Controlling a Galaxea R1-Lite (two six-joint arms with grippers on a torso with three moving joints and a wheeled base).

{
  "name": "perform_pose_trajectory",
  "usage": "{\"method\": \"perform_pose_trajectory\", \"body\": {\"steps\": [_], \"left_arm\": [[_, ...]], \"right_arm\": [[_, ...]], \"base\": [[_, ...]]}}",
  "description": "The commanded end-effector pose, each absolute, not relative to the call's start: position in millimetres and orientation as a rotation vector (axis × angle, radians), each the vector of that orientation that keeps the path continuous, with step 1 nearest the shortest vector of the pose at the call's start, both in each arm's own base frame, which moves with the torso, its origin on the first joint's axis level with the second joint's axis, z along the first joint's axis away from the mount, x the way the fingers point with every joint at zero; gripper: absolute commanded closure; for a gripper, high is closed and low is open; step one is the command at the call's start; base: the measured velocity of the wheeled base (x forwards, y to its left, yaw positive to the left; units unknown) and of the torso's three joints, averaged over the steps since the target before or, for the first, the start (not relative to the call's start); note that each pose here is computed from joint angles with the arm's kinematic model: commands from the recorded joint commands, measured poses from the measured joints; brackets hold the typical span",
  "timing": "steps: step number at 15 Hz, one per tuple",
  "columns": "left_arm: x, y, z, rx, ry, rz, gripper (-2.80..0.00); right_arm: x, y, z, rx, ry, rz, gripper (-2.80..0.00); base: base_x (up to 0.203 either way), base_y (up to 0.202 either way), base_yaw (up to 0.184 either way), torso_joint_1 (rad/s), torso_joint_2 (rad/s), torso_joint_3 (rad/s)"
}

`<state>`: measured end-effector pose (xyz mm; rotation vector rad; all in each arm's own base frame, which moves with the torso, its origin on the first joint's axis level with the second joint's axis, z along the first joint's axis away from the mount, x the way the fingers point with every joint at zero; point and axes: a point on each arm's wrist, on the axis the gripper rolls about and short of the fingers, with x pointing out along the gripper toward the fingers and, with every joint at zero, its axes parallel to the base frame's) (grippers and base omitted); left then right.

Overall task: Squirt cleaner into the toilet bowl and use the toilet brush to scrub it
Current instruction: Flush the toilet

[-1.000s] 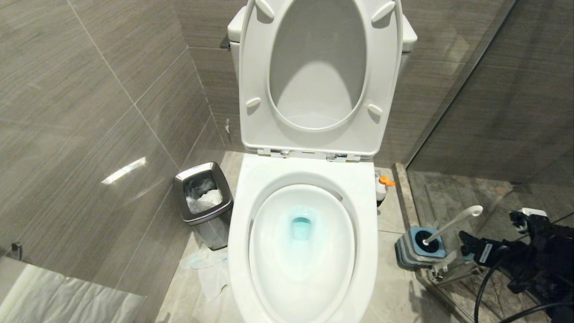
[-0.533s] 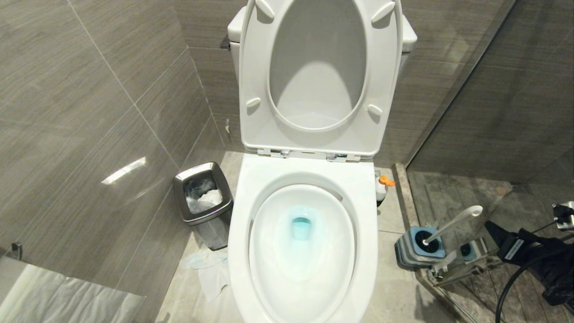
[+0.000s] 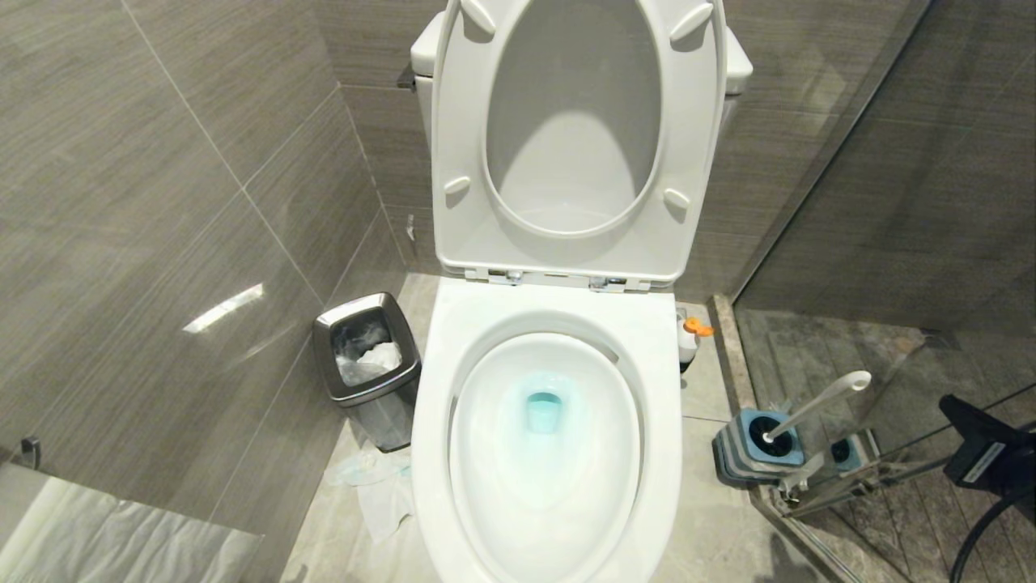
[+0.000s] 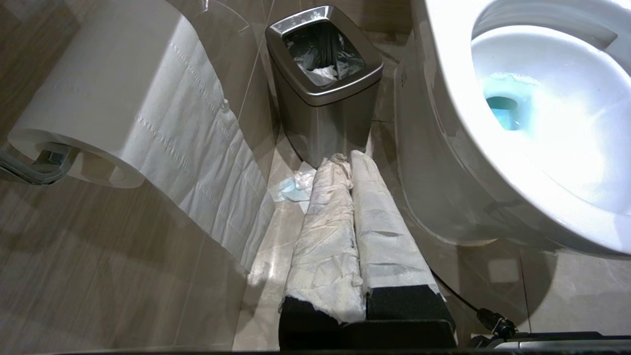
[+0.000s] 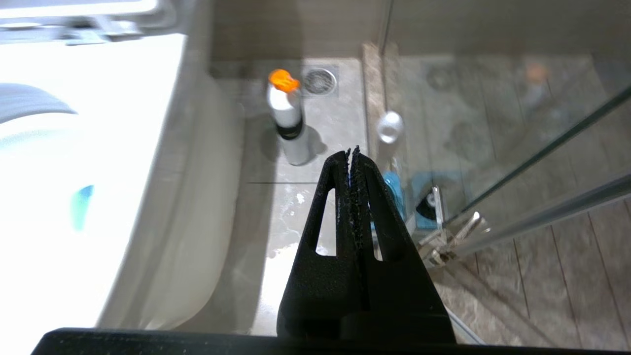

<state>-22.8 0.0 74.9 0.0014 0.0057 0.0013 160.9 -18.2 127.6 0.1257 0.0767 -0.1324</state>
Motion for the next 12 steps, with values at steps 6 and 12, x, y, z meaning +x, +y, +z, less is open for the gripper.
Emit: {"method": "perform_pose_trajectory", "body": {"steps": [6, 12], "left_arm": [[-23, 0, 75, 0.002, 0.006, 0.002, 0.0], [-23, 0, 75, 0.002, 0.006, 0.002, 0.0]], "right_arm": [[77, -7, 195, 0.096, 0.015, -0.039, 0.0], [35, 0, 196, 0.095, 0.012, 0.045, 0.0]], "base": [[0.0, 0.0, 0.0, 0.0, 0.0, 0.0], [0.0, 0.0, 0.0, 0.0, 0.0, 0.0]]}}
